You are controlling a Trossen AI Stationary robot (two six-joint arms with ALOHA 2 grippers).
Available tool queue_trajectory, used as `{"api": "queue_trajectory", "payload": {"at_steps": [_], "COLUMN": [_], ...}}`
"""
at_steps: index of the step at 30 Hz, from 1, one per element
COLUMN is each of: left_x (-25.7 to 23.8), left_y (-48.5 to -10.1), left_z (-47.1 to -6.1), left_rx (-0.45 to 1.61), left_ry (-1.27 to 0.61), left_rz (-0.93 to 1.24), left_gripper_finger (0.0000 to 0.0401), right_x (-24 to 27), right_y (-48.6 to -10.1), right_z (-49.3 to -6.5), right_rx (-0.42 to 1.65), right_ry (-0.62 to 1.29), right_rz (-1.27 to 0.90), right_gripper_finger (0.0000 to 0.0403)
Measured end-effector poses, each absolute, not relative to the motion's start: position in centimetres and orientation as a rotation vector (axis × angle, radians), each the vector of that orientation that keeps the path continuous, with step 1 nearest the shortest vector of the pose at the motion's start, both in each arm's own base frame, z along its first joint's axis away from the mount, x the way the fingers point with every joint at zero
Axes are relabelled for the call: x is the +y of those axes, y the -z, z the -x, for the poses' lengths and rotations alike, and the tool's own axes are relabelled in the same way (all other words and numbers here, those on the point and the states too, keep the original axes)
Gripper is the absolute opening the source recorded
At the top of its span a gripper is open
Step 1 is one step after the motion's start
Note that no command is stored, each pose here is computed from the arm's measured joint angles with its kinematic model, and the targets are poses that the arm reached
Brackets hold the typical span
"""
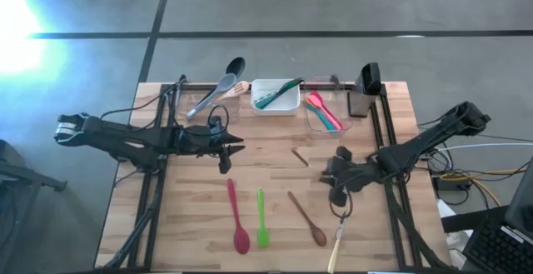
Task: Pick & Place Kitchen Items
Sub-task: Put the top yellow table knife into the white bin
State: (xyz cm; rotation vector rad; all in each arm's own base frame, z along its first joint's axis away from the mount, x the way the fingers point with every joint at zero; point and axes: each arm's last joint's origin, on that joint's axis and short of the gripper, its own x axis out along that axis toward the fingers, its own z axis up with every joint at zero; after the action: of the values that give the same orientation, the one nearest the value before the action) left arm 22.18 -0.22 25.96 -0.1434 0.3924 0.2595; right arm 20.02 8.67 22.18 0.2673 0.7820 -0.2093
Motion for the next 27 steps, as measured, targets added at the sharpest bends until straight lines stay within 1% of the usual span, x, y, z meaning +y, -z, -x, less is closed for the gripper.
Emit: {"api": "queue_trajectory", "payload": {"at_steps": [9, 15, 18, 23, 27], "left_x": [-0.3, -0.7, -0.7, -0.9, -0.9], "left_y": [-27.1, -27.3, -27.3, -28.0, -28.7], "left_z": [-24.1, -25.7, -26.5, -28.1, -29.4], "left_rx": [0.193, 0.074, 0.015, -0.065, -0.089], "left_ry": [-0.227, -0.116, -0.055, 0.025, 0.043], "left_rz": [0.063, 0.039, 0.045, 0.02, -0.002], "left_gripper_finger": [0.011, 0.011, 0.011, 0.0112, 0.0132], "right_x": [7.9, 7.7, 7.7, 7.7, 7.4], "right_y": [-23.3, -25.0, -25.6, -26.2, -26.3], "right_z": [-22.2, -23.0, -23.1, -23.3, -23.6], "right_rx": [0.37, 0.178, 0.121, 0.096, 0.072], "right_ry": [0.183, 0.136, 0.119, 0.088, 0.057], "right_rz": [-0.194, -0.118, -0.085, -0.083, -0.095], "right_gripper_finger": [0.0067, 0.0067, 0.0067, 0.0067, 0.0067]}}
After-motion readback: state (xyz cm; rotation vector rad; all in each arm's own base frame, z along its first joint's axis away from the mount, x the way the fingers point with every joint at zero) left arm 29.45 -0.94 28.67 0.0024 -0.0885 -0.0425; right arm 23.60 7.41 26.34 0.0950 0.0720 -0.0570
